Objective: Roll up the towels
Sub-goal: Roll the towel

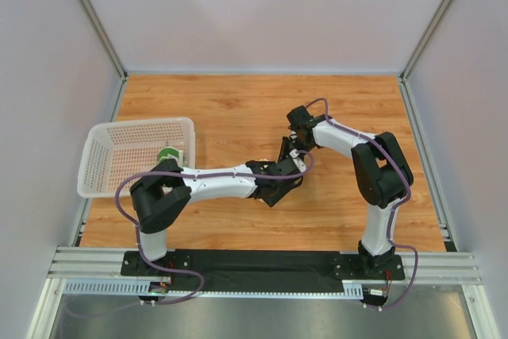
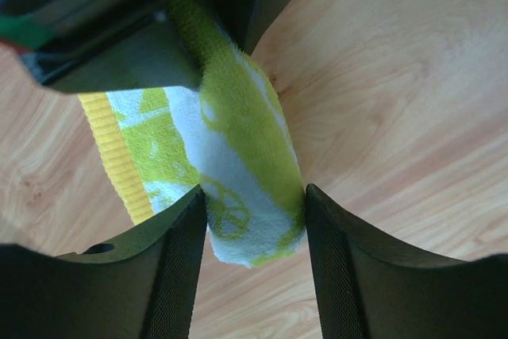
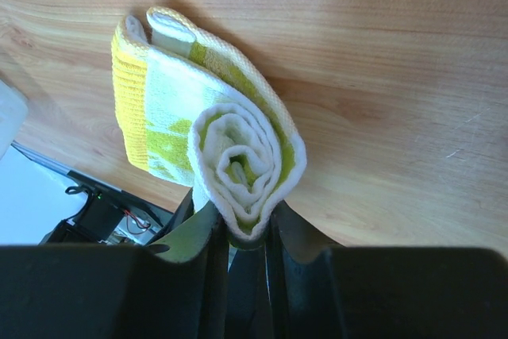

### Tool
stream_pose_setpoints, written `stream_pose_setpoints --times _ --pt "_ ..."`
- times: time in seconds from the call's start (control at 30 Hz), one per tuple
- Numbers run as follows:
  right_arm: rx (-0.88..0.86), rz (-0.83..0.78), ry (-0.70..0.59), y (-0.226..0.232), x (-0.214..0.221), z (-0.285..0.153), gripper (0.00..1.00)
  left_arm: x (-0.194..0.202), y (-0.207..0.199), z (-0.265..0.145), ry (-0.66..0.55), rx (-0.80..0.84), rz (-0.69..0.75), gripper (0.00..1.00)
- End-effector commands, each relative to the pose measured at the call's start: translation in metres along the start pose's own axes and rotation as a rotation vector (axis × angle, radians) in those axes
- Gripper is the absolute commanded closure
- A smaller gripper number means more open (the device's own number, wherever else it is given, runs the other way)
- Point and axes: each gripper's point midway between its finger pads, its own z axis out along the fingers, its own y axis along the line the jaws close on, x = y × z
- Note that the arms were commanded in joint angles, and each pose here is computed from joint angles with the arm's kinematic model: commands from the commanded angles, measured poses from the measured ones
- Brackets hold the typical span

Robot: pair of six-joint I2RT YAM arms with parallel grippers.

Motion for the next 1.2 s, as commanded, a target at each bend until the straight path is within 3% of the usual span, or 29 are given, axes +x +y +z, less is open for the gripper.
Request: stream_pose_setpoints --times 0.0,0.13,0.2,0.5,0.67,0.73,0.8,0.83,1.17 --pt "0.001 0.016 -0.001 0.003 0.000 0.001 0.92 0.004 0.011 0.003 0.039 -0.125 0.044 0.42" --pt "-0.006 0.023 0.004 0.004 0.000 0.002 0.92 0.012 0.006 0.011 0.058 -0.114 0.048 0.43" --pt "-0.007 0.022 0.006 0.004 0.002 0.002 0.92 0.018 0.004 0.015 0.077 -0.107 0.052 0.52" --pt "0.017 0.029 0.053 -0.012 0.017 0.004 0.91 0.017 -0.004 0.016 0.065 0.013 0.037 0.67" --pt "0.032 0.050 0.044 -0.024 0.011 -0.002 0.78 0.012 -0.022 0.007 0.031 0.257 -0.027 0.69" --pt "0.028 0.053 0.030 -0.025 0.004 -0.007 0.70 0.009 -0.017 0.005 0.022 0.297 -0.062 0.78" --pt "0.026 0.064 0.003 -0.028 -0.009 -0.016 0.65 0.007 -0.024 0.001 0.016 0.383 -0.094 0.79" --pt "0.020 0.065 -0.007 -0.028 -0.013 -0.019 0.63 0.006 -0.019 0.001 0.019 0.394 -0.116 0.98" --pt "-0.171 0.062 -0.110 -0.008 -0.062 -0.065 0.50 -0.007 -0.023 -0.003 0.067 0.666 -0.277 1.00"
